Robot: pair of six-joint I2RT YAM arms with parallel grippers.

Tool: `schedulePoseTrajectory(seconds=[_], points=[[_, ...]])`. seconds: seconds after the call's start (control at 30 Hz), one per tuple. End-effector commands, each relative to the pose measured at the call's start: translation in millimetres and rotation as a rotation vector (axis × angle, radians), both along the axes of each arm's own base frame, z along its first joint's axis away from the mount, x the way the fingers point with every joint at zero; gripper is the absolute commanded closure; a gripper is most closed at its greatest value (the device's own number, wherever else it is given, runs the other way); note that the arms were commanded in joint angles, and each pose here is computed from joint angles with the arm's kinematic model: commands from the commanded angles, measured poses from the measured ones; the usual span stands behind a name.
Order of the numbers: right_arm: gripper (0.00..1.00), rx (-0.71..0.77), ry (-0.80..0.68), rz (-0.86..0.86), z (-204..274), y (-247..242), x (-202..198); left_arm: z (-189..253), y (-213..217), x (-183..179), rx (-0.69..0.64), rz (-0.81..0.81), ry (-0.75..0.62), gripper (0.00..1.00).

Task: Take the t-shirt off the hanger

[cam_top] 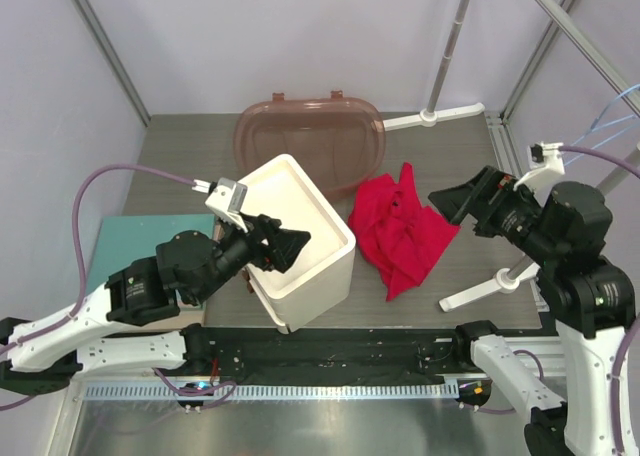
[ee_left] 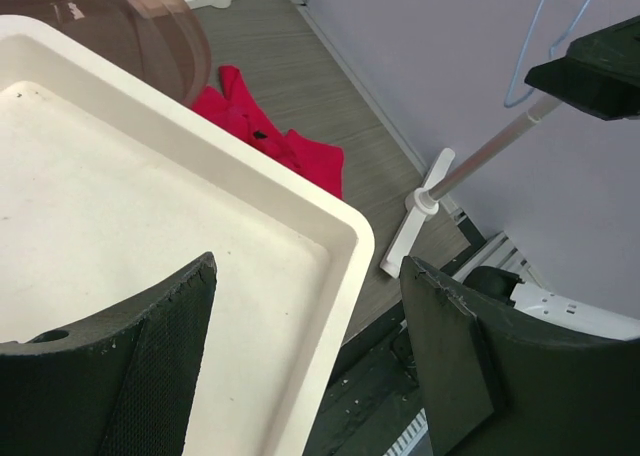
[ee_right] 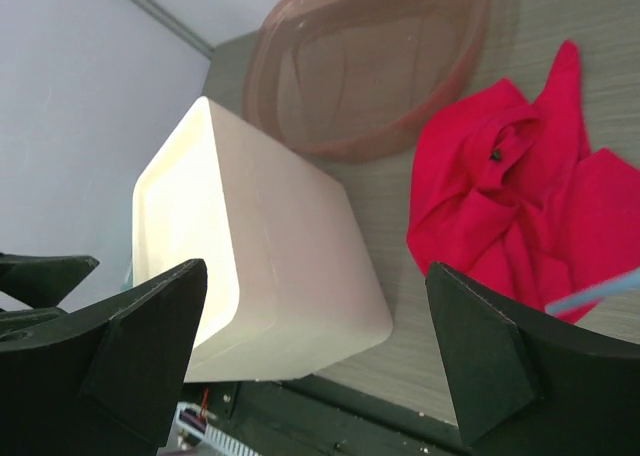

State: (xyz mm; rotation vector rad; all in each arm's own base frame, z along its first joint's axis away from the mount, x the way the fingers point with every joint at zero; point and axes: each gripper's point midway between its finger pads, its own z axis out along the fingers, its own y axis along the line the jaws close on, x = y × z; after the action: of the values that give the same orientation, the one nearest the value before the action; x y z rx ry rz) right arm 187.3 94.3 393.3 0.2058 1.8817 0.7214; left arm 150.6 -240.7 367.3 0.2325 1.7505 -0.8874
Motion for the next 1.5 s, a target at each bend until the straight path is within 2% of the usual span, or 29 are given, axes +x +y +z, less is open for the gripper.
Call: schedulePoseTrajectory(seconds=[0.0, 0.13, 0.27, 0.5, 0.53, 0.57, 0.77, 0.83, 0.93, 1.07, 1.17, 1.27, 1.47], points=[[0.04, -0.001, 0.004, 0.160, 3, 25, 2, 3, 7, 2, -0.028, 0.032, 0.010, 0.26], [0.04, 0.026, 0.079, 0.259, -10, 44, 0, 1, 5, 2, -0.033, 0.031, 0.011, 0.26], [0.04, -0.005, 0.130, 0.269, -27, 49, 3, 3, 2, 4, -0.015, 0.034, 0.011, 0.25], [0.03, -0.173, 0.275, 0.262, -112, 75, 6, -2, -7, 4, 0.007, 0.023, 0.029, 0.26], [0.02, -0.225, 0.262, 0.179, -120, 67, 14, -3, -7, 4, 0.006, 0.022, 0.034, 0.26], [0.02, -0.230, 0.248, 0.203, -124, 78, 9, -3, -7, 4, 0.006, 0.021, 0.036, 0.26], [0.00, -0.370, 0.270, 0.058, -195, 75, 24, 9, 3, 1, -0.019, 0.025, 0.028, 0.25], [0.00, -0.391, 0.260, -0.095, -206, 58, 39, 12, 7, 1, -0.021, 0.031, 0.022, 0.25], [0.00, -0.391, 0.265, -0.206, -231, 49, 48, 13, 13, 1, -0.015, 0.038, 0.023, 0.25], [0.00, -0.333, 0.273, -0.253, -268, 61, 60, 11, 19, 0, -0.013, 0.046, 0.025, 0.25], [0.00, -0.284, 0.244, -0.263, -275, 72, 72, 10, 24, -2, -0.011, 0.048, 0.026, 0.25], [0.00, -0.278, 0.205, -0.226, -284, 82, 79, 9, 32, -2, -0.004, 0.061, 0.028, 0.25], [0.00, -0.316, 0.212, -0.322, -305, 71, 86, 7, 46, -1, -0.003, 0.092, 0.023, 0.25]])
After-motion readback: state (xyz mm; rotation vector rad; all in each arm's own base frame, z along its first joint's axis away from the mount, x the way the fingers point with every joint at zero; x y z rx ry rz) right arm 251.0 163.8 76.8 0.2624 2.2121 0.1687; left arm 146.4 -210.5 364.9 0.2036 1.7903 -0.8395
